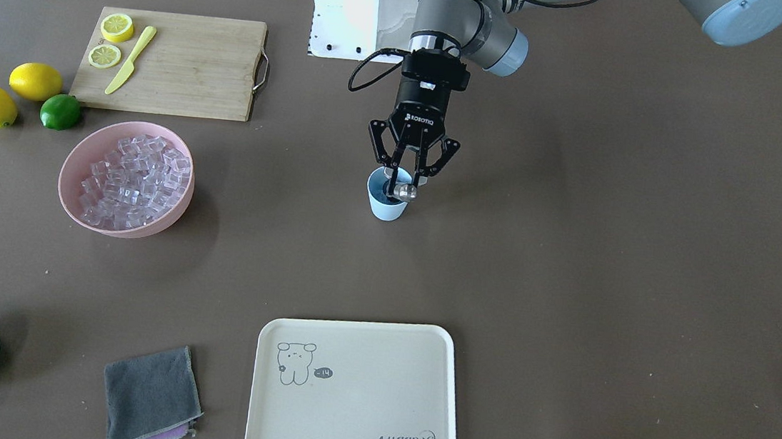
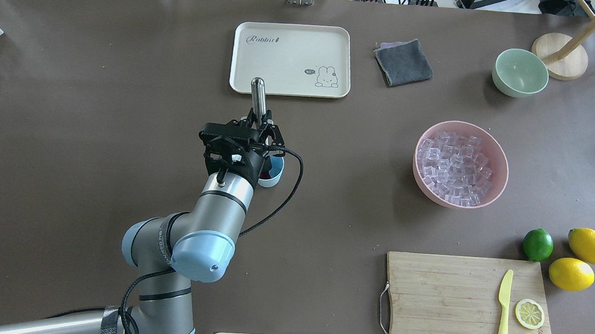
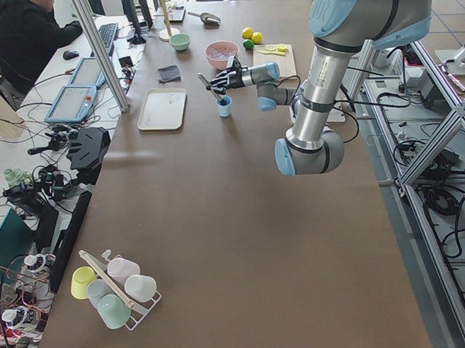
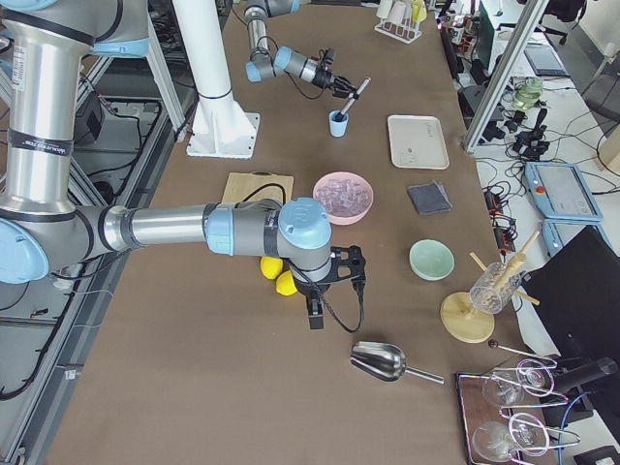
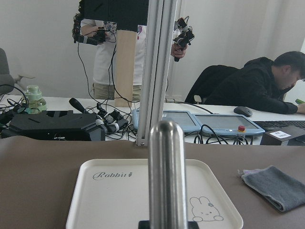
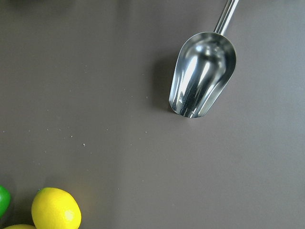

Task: Mash ice and strawberries in cup
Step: 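Press the pestle down into the cup with the left gripper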

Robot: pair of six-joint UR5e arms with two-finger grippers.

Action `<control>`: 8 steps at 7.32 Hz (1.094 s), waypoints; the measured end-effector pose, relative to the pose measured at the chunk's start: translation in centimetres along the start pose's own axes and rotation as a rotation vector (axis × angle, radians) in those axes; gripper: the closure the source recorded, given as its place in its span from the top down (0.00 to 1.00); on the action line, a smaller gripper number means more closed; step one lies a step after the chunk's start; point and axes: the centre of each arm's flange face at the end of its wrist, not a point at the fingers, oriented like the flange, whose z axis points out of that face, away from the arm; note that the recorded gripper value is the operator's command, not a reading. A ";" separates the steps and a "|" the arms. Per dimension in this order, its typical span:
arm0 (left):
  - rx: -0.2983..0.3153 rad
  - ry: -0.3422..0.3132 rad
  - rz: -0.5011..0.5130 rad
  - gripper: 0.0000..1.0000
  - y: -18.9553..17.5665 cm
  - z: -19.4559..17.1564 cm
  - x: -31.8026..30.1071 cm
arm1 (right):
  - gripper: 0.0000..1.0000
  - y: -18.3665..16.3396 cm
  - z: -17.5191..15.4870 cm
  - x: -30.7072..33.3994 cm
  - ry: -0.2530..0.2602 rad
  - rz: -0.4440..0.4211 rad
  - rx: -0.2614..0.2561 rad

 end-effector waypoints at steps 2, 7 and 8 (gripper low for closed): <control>0.015 0.015 -0.003 0.29 -1.6 -0.3 0.5 | 0.99 0.0 0.0 0.0 0.000 -0.001 0.001; 0.038 0.011 0.010 0.29 -3.3 0.1 0.1 | 0.99 0.0 -0.1 -0.1 -0.001 -0.003 0.004; 0.024 -0.001 0.003 0.29 -1.3 0.6 -0.2 | 0.99 0.0 -0.1 -0.1 -0.001 -0.004 0.004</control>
